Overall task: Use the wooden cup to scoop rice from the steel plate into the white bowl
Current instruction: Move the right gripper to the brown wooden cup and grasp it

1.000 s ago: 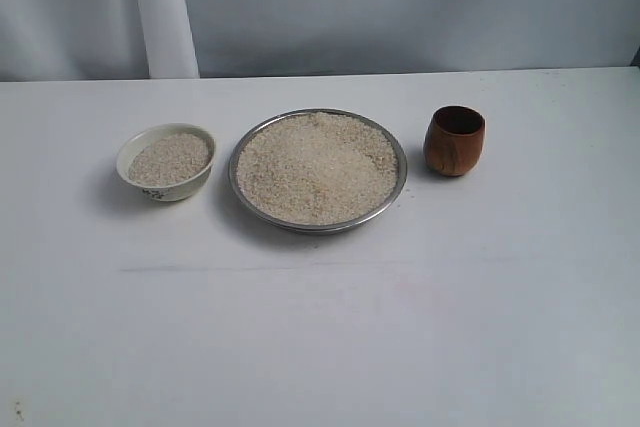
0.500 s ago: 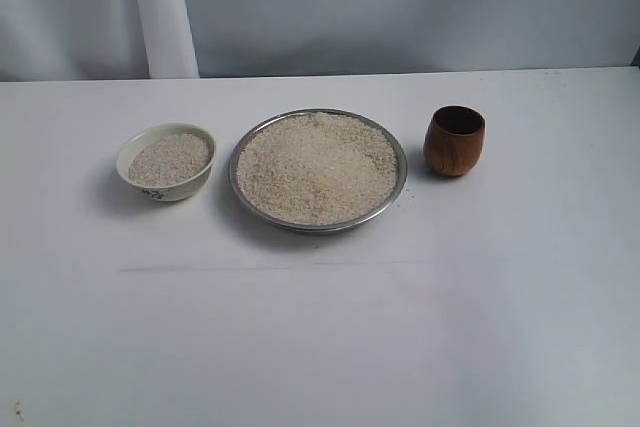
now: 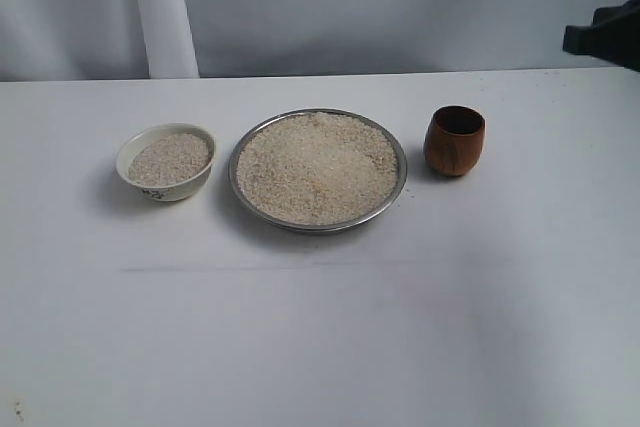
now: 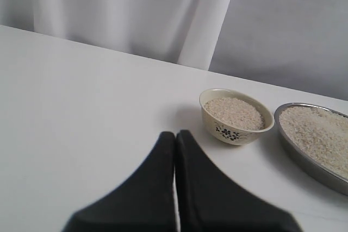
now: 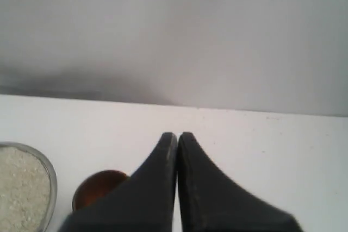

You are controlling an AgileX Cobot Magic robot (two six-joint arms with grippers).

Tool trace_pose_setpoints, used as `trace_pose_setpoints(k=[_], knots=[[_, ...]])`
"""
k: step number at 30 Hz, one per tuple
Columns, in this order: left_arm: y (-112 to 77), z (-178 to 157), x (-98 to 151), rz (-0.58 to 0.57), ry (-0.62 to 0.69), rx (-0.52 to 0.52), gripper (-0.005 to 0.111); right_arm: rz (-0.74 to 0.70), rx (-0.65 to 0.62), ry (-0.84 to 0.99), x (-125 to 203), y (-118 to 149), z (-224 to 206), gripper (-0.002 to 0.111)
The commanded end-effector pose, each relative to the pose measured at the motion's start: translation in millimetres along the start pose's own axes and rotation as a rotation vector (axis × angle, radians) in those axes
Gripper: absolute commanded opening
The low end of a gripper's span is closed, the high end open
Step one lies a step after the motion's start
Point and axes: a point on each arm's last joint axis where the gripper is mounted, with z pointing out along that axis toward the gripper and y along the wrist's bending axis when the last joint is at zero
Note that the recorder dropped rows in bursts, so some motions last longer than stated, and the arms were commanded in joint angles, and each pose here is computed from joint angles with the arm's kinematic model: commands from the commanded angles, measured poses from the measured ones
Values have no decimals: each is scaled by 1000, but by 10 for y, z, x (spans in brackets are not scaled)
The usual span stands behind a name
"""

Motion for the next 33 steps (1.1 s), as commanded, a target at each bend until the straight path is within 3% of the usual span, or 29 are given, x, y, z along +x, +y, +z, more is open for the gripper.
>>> trace_pose_setpoints(k=[1, 4, 6, 8, 10, 12, 13, 25, 30, 33], knots=[[-6, -4, -11, -6, -7, 7, 0, -116, -76, -26, 132, 21, 199, 0], [-6, -4, -11, -6, -7, 7, 0, -148, -127, -52, 205, 62, 299, 2], [-6, -4, -11, -6, -7, 7, 0, -141, -152, -51, 266, 91, 360, 16], [-6, -4, -11, -6, -7, 7, 0, -144, -169, -29, 339, 124, 416, 39], [-6, -4, -11, -6, -7, 7, 0, -146, -180, -23, 380, 132, 476, 74], [-6, -4, -11, -6, -7, 7, 0, -127, -193, -31, 406, 134, 545, 101], [-6, -4, -11, -6, -7, 7, 0, -115, -195, -24, 432, 133, 568, 105], [-6, -4, -11, -6, -7, 7, 0, -80, -222, -31, 467, 153, 595, 105], [-6, -4, -11, -6, -7, 7, 0, -213, -315, 19, 620, 223, 642, 105], [-6, -4, -11, -6, -7, 7, 0, -203, -350, 44, 788, 241, 736, 105]])
